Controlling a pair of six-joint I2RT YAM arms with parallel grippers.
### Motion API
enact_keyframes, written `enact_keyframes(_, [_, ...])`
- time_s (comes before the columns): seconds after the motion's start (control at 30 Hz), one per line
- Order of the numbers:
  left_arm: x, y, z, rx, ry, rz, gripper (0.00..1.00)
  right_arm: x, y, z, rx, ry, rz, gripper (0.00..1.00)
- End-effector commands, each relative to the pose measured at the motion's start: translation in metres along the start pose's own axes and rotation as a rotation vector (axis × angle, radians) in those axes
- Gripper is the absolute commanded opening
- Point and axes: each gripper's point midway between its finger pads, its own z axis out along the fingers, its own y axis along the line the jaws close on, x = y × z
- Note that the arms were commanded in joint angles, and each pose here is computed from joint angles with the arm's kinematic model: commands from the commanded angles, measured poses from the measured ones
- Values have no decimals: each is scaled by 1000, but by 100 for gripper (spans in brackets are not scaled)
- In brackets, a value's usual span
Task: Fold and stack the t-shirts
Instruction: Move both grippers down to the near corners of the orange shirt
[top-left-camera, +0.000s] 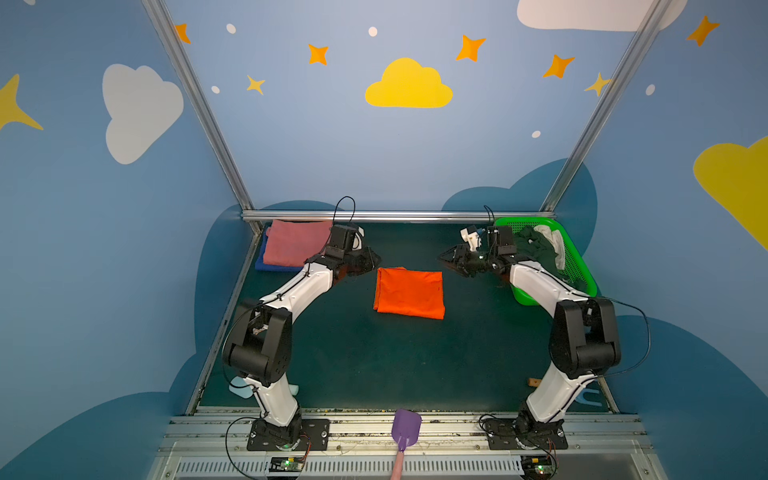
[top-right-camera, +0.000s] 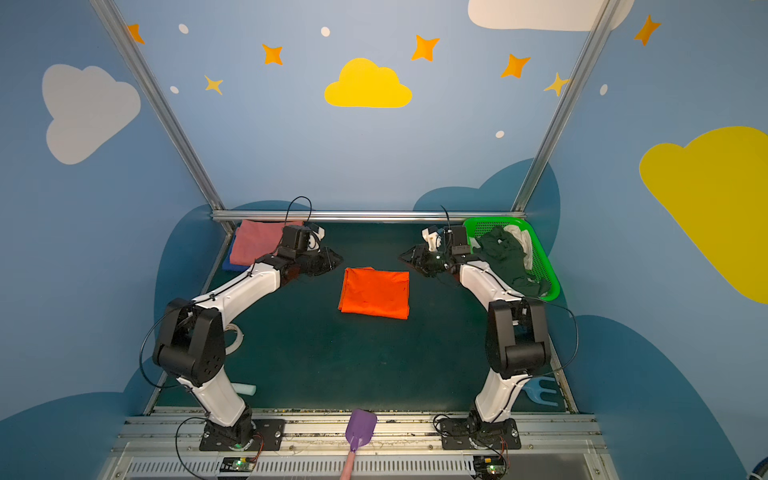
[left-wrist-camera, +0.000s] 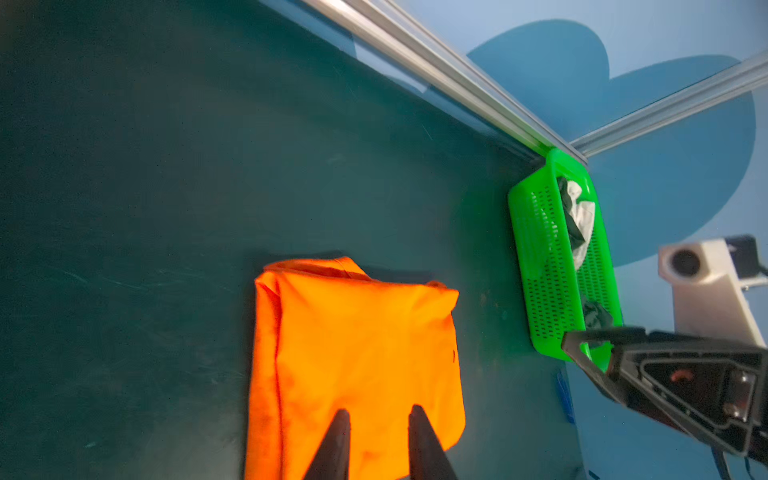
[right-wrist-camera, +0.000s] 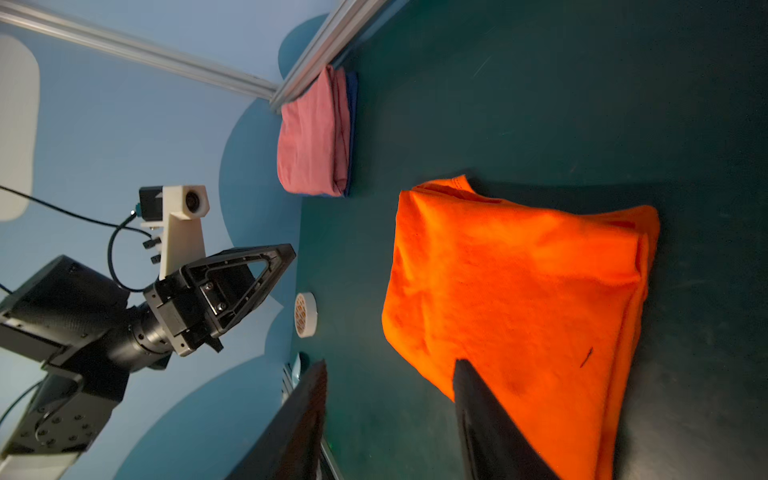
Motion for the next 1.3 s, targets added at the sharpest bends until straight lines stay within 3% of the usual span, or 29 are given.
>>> enact_keyframes(0.0, [4, 23, -1, -107, -14, -54, 30, -10, 6, -5, -19, -115, 32, 52])
enact_keyframes(0.1, [28, 35, 3, -84, -3, -90, 38, 9, -6, -4, 23, -97, 30, 53])
enact_keyframes(0.17, [41, 49, 3, -123, 12, -92, 53, 22, -21, -4, 68, -79, 28, 55])
enact_keyframes(0.23, [47, 61, 3, -170, 27, -79, 60, 30, -34, -5, 116, -71, 23, 58])
enact_keyframes(0.43, [60, 74, 9, -202, 57, -72, 80, 48, -67, -1, 218, -33, 18, 73])
enact_keyframes(0.6, [67, 77, 23, -186, 95, -85, 85, 55, -91, 11, 273, 14, 35, 79])
enact_keyframes(0.9, [86, 84, 60, -140, 192, -151, 86, 75, -122, 32, 349, 107, 76, 80])
enact_keyframes(1.27, [110, 83, 94, -109, 300, -237, 75, 87, -117, 68, 294, 163, 98, 65])
